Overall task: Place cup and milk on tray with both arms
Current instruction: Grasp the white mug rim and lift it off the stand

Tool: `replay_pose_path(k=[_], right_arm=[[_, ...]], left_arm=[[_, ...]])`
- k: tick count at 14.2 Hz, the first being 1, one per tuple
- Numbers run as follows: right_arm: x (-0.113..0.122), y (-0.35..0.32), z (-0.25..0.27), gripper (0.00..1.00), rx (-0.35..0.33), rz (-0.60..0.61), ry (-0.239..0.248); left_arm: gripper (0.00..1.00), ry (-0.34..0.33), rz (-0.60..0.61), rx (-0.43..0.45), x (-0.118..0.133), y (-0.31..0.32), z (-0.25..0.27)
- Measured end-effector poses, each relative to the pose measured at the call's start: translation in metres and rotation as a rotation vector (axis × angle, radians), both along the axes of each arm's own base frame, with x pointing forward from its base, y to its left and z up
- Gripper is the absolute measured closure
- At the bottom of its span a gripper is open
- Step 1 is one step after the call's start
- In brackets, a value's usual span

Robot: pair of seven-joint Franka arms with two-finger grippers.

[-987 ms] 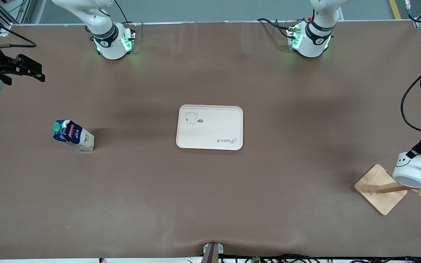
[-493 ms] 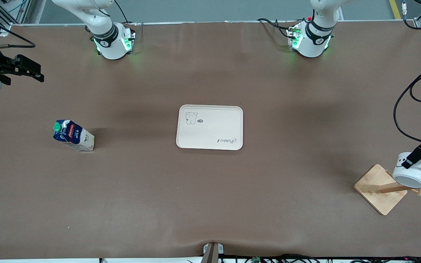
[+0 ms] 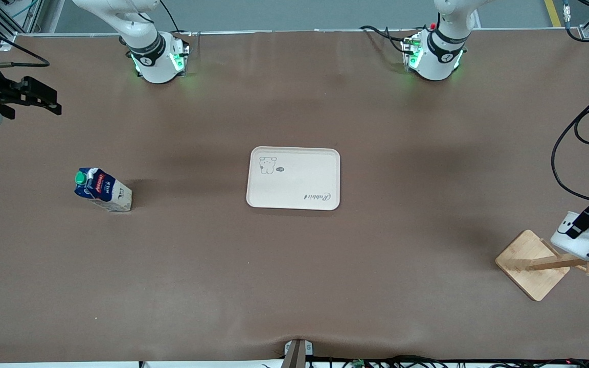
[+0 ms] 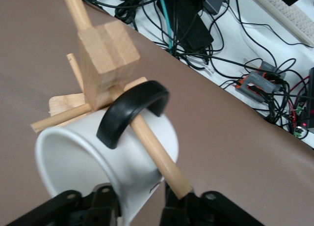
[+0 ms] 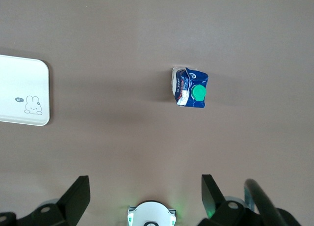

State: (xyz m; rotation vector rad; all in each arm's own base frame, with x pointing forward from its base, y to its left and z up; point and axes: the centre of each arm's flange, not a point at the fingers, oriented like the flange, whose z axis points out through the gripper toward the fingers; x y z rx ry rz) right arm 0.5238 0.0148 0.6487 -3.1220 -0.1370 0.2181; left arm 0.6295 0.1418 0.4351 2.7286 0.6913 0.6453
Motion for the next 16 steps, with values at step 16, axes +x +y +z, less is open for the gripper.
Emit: replay_pose_path(k=[16], right_arm=[[0.001,-0.001,-0.001,0.0,0.0,-0.001,0.002]], left_arm=[[0.93,0.107,-0.031,-0.109,-0.011,-0.083,0.062]])
